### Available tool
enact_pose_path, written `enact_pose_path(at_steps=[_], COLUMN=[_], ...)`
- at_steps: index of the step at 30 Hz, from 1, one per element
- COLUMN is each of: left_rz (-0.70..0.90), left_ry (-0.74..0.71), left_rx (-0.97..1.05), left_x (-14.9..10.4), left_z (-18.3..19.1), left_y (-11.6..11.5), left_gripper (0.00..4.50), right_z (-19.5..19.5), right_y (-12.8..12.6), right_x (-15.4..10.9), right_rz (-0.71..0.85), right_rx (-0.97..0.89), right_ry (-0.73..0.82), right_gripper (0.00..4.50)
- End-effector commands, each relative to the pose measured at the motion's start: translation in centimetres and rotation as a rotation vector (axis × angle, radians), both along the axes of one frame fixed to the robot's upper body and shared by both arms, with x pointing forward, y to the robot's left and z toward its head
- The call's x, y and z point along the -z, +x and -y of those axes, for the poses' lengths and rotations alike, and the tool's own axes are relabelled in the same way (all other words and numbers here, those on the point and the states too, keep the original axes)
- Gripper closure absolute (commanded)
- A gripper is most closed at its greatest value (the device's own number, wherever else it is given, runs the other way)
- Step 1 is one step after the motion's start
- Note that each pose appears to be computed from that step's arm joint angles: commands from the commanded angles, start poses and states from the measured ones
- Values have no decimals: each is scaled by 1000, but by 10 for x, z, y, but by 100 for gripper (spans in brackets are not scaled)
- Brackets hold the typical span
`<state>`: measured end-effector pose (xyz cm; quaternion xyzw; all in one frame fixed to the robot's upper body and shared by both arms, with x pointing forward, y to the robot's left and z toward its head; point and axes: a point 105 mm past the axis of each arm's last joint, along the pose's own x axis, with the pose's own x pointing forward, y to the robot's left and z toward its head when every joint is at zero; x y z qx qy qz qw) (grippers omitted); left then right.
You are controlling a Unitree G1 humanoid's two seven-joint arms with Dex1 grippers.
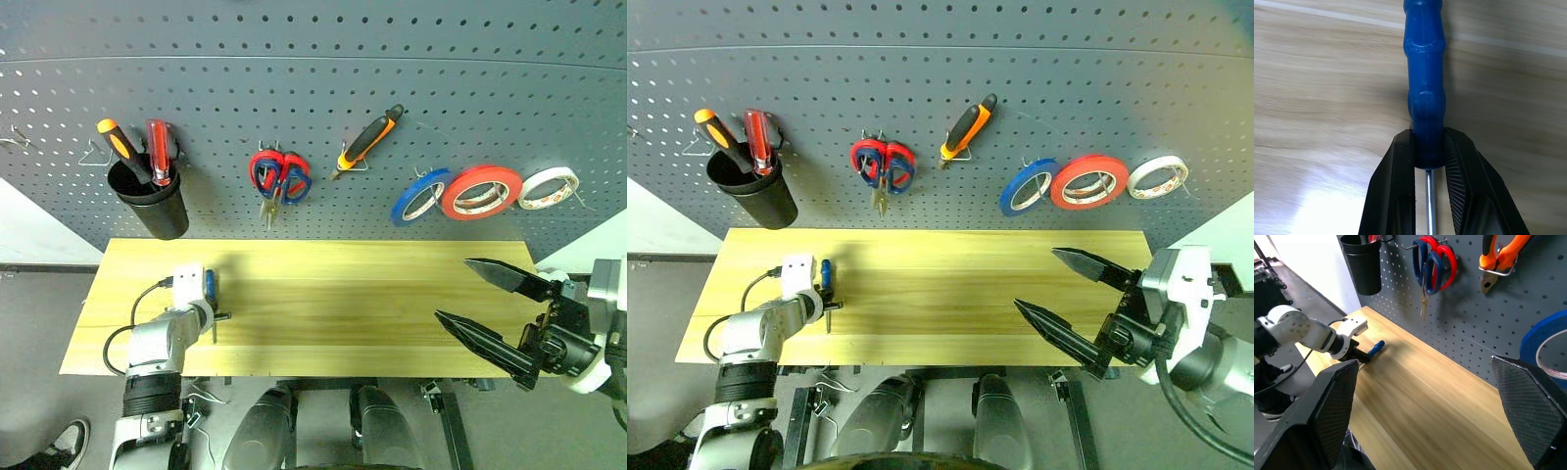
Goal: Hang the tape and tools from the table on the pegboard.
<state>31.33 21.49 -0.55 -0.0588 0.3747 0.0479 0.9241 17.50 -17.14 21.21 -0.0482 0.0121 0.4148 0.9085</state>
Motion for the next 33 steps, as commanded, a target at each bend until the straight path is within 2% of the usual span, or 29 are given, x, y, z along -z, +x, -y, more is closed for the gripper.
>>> enact_pose_path(at_steps=[1, 7, 12, 16, 19, 26, 29, 33], left_rz=[56, 74, 108, 130, 149, 191, 258, 439], left_ry=[-18, -78, -62, -3, 94, 267, 326, 405], left_rx=[74, 178, 269, 327, 400, 499, 513, 527], left_x=[-19, -38, -54, -57, -54, -38, -42, -62], left_z=[22, 55, 69, 70, 69, 61, 61, 66], left_y=[8, 12, 12, 9, -2, -20, -19, -13], left_gripper=[403, 403, 403, 403, 403, 403, 403, 403], right_z=[1, 2, 3, 3, 4, 6, 7, 7], right_y=[3, 10, 15, 20, 23, 27, 28, 30], right_x=[-3, -3, -2, -1, -3, -4, -4, -5], right_rz=[47, 87, 115, 133, 151, 164, 166, 172], right_rx=[14, 29, 35, 36, 36, 39, 40, 37], right_ry=[2, 5, 11, 13, 11, 3, -1, -5], right_gripper=[0, 0, 0, 0, 0, 0, 0, 0])
